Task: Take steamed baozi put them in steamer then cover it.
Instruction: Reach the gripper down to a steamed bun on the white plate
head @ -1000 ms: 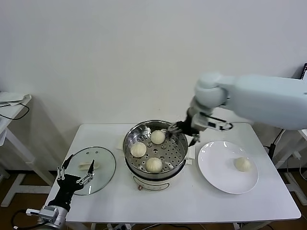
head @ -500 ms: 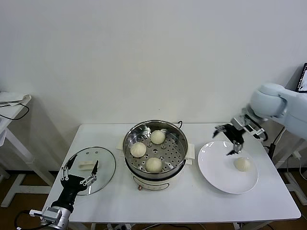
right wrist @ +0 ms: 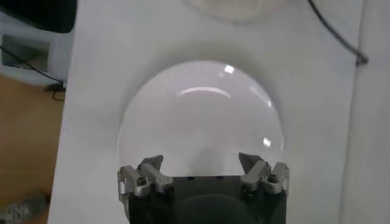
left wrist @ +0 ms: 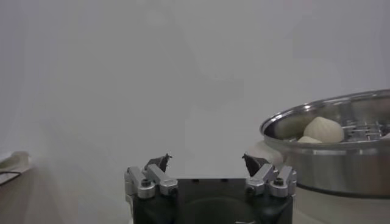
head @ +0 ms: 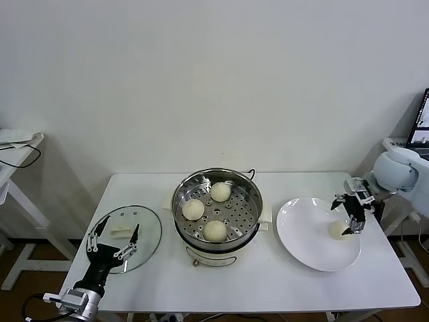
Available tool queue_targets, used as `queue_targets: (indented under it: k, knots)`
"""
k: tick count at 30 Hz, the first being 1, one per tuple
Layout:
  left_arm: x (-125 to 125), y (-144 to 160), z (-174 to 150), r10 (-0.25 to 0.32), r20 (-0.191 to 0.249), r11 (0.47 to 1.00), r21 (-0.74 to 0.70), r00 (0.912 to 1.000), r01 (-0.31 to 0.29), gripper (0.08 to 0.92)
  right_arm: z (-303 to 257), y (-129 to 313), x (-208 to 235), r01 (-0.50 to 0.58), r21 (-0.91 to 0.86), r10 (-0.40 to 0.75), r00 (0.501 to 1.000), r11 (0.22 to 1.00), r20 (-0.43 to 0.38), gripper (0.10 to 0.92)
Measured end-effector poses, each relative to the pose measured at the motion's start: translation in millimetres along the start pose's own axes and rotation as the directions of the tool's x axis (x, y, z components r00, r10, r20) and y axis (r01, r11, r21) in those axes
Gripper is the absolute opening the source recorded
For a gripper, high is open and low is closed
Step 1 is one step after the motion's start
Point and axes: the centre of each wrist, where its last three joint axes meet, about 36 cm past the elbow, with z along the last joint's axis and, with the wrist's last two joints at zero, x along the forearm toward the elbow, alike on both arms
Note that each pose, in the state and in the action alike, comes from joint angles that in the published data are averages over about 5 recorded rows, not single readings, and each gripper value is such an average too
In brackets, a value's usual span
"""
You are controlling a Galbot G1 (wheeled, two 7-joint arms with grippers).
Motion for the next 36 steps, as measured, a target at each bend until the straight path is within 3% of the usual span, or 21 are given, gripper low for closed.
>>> queue_targets:
  k: [14,36]
  knots:
    - [-0.8,1.3,0.1,-0.004,0.001,1.000,-0.002,1.0000,0.004,0.823,28.9,-3.8,-42.4,-0.025,-0.110,0.019,0.998,0.994,-0.059,0.823]
    - [-0.4,1.4,2.0,-0.005,-0.004,1.000,-0.001,1.0000,0.005,0.823,32.8,-11.2,-86.2,-0.040,-0.103,0.032,0.996,0.994,-0.080,0.823]
